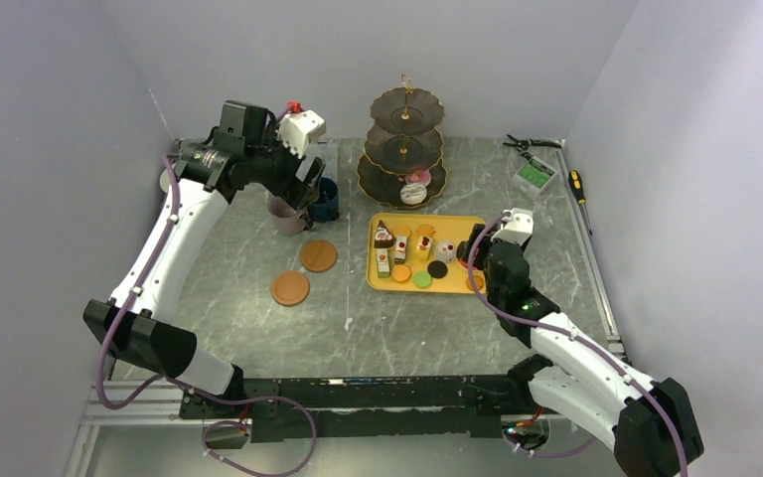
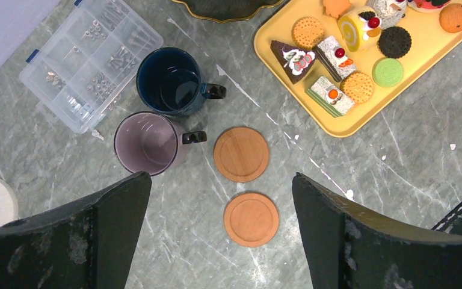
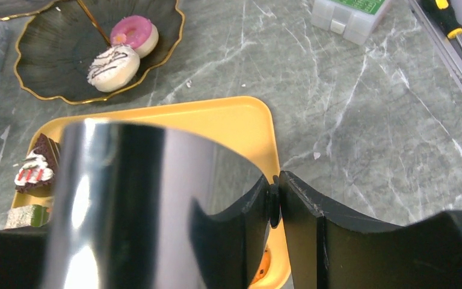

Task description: Serve the afternoon tea

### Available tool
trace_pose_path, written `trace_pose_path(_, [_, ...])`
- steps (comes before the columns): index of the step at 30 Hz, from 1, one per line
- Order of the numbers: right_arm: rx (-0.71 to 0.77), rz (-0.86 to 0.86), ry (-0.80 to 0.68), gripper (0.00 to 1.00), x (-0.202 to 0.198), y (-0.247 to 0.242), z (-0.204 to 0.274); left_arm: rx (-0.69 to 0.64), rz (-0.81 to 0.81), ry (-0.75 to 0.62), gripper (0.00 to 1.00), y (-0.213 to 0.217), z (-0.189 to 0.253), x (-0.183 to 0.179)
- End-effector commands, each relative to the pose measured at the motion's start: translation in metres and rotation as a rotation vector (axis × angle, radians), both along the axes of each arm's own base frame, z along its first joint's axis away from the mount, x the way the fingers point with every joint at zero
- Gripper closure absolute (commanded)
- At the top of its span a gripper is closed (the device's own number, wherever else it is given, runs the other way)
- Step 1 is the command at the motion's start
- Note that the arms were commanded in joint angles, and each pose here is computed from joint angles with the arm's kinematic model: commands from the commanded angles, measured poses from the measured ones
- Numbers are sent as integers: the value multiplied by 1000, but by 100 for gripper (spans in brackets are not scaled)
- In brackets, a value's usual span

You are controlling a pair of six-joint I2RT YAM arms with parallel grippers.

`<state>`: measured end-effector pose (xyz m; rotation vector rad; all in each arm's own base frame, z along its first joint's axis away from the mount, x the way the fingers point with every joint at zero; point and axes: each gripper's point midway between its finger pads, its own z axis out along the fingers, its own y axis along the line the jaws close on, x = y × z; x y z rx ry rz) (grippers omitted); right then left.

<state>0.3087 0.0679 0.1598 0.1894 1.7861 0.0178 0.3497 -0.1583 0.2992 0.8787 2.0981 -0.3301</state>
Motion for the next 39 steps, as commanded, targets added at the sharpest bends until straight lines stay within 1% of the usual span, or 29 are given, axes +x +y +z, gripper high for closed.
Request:
trace_pose_path(1, [9, -33, 4, 32, 1, -3, -4, -41, -8, -47, 6, -3, 22, -1])
trace_pose_path(10, [8, -33, 38, 33, 5, 1, -23, -38, -10, -41, 6, -3, 20, 0])
trace_pose_path(20, [3, -24, 45, 33, 14, 7, -22, -37, -10, -50, 6, -3, 22, 1])
trace_pose_path(23, [0, -26, 26, 38, 14, 6, -19, -33, -9, -50, 6, -2, 21, 0])
trace_pose_path(27, [-8, -16, -21, 48, 13, 4, -8, -36, -11, -49, 6, -3, 21, 0])
trace_pose_path(30, [-11, 8, -65, 54, 13, 6, 3, -41, -13, -47, 6, -4, 22, 0])
trace_pose_path(33, [-10, 44, -123, 56, 13, 10, 22, -42, -12, -48, 6, -4, 23, 0])
trace_pose_path(39, [12, 115, -243, 56, 26, 28, 74, -40, -11, -48, 6, -4, 23, 0])
